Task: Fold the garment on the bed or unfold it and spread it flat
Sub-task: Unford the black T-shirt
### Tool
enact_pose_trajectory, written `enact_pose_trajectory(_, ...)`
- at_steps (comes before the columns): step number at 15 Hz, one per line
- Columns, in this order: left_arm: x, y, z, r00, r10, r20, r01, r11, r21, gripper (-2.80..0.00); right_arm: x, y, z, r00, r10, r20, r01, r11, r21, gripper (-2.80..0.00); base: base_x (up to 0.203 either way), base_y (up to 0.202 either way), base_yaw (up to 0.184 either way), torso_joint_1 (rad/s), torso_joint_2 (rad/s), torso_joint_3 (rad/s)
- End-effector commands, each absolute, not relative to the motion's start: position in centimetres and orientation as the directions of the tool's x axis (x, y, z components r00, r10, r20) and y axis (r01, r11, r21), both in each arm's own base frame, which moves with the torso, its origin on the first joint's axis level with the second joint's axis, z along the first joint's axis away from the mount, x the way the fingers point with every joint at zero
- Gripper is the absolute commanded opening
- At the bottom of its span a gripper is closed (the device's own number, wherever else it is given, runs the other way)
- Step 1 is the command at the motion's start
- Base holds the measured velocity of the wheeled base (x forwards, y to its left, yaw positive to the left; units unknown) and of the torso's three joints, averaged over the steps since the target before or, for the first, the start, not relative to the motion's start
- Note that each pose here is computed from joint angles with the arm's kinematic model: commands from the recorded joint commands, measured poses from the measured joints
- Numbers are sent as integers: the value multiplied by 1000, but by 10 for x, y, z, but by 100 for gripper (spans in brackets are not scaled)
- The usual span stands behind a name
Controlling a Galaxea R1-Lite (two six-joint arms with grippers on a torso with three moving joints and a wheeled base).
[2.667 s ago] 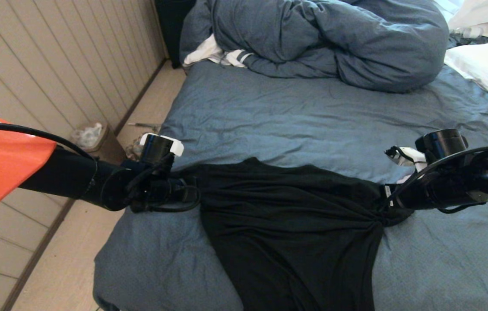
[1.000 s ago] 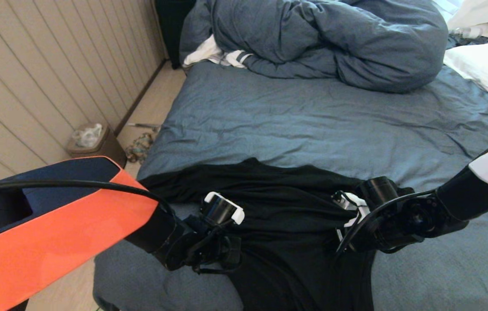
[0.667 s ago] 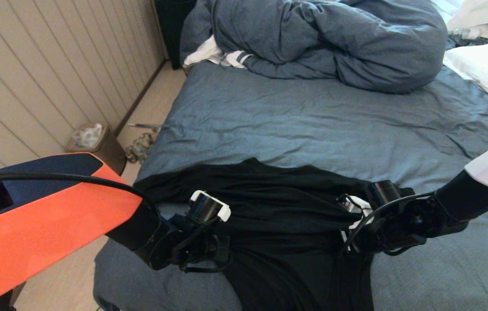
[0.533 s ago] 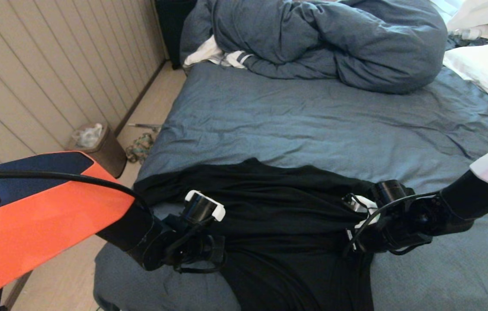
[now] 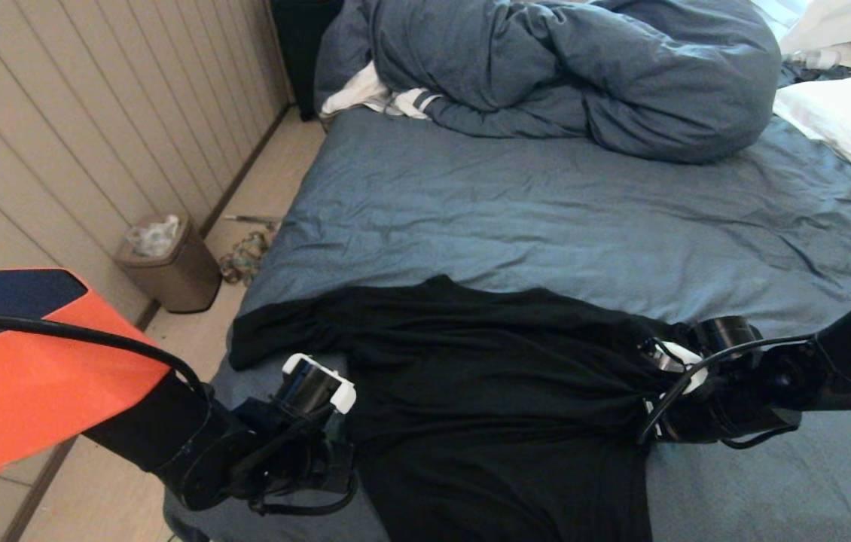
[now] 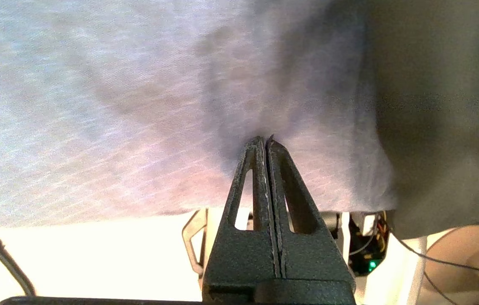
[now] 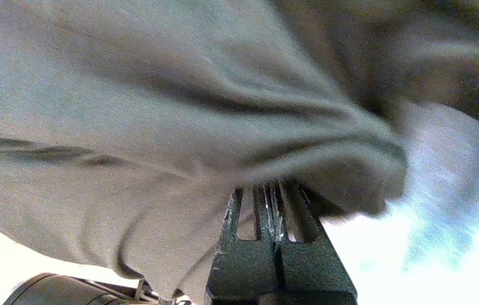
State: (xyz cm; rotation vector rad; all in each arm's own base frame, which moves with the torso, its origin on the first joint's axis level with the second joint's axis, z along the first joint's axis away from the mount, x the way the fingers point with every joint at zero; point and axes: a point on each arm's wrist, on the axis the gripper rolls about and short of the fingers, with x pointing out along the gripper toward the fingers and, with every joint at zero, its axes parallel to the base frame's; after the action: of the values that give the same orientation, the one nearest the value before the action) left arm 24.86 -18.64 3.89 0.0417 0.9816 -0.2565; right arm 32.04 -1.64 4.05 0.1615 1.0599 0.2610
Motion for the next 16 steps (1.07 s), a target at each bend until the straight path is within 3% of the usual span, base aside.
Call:
enact_pose_trajectory(1,242,-180,46,539,-204,-817,232,969,-89,-280,318,-20,42,467,285,-837,-126,958,256,-280,0,0,0,0,0,0)
enact_pose_trajectory(9,222,-162,62,554,-213,-805,231,968,-98,-280,301,-23,56,490,276,-827,-132,961,243,-280,0,0,0,0,0,0)
enact_pose_trajectory(16,251,-154,117,698,-250,-671,190,968,-163,-280,295,-25,126,668,259,-698,-168,966,198,-280,0,0,0,0,0,0)
